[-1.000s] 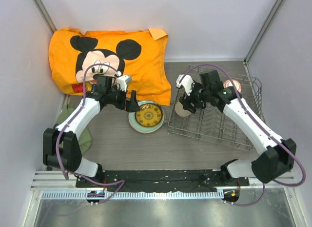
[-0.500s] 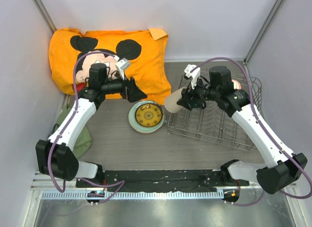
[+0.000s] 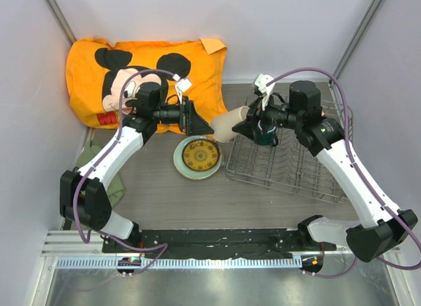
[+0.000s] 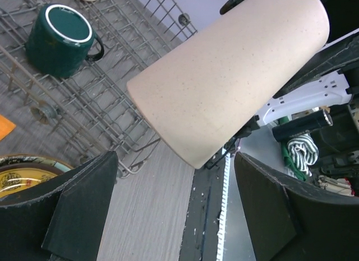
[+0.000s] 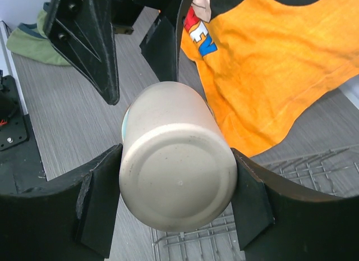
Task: Unload the mixed dishes from the dish rack
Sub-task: Pick up the cup from the dish rack, then place the cup at the center of the board, then pick up the cup from the dish rack.
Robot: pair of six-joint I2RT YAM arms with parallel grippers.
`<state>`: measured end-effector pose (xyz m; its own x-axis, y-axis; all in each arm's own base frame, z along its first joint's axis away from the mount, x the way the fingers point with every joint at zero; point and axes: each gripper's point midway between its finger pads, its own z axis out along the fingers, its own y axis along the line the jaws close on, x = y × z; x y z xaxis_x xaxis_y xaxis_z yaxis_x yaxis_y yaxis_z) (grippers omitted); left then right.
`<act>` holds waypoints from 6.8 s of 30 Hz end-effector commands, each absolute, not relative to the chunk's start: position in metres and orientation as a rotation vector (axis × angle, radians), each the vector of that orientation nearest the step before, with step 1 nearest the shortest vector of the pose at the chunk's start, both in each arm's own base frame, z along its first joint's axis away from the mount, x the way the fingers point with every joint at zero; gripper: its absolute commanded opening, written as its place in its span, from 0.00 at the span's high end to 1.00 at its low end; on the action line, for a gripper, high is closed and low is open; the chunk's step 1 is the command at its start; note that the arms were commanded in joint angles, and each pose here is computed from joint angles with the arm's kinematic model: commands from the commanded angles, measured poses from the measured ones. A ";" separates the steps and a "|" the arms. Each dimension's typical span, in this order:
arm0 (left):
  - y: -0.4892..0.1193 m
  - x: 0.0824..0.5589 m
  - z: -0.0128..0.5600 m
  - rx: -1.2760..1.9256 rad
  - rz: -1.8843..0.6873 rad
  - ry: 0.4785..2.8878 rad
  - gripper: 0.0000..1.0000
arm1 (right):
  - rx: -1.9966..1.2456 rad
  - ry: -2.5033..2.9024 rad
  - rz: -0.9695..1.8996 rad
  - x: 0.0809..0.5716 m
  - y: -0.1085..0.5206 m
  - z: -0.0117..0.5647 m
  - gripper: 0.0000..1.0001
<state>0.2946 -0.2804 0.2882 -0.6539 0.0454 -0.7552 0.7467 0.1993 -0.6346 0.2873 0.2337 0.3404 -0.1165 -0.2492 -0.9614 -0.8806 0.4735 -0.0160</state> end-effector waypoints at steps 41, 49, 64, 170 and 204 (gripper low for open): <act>-0.289 0.264 0.331 0.699 -1.793 1.650 1.00 | -0.979 1.533 0.773 0.284 0.241 0.347 0.10; -0.254 0.300 0.327 0.572 -1.664 1.677 1.00 | -0.965 1.562 0.715 0.281 0.230 0.332 0.01; -0.156 0.312 0.271 0.600 -0.868 2.195 1.00 | -0.977 1.571 0.640 0.276 0.218 0.327 0.01; -0.148 0.345 0.275 0.809 -0.351 2.046 0.00 | -0.876 2.257 0.042 0.413 0.060 0.091 0.23; -0.150 0.350 0.252 0.812 -0.374 2.114 0.00 | -0.927 2.288 0.113 0.416 0.062 0.054 0.65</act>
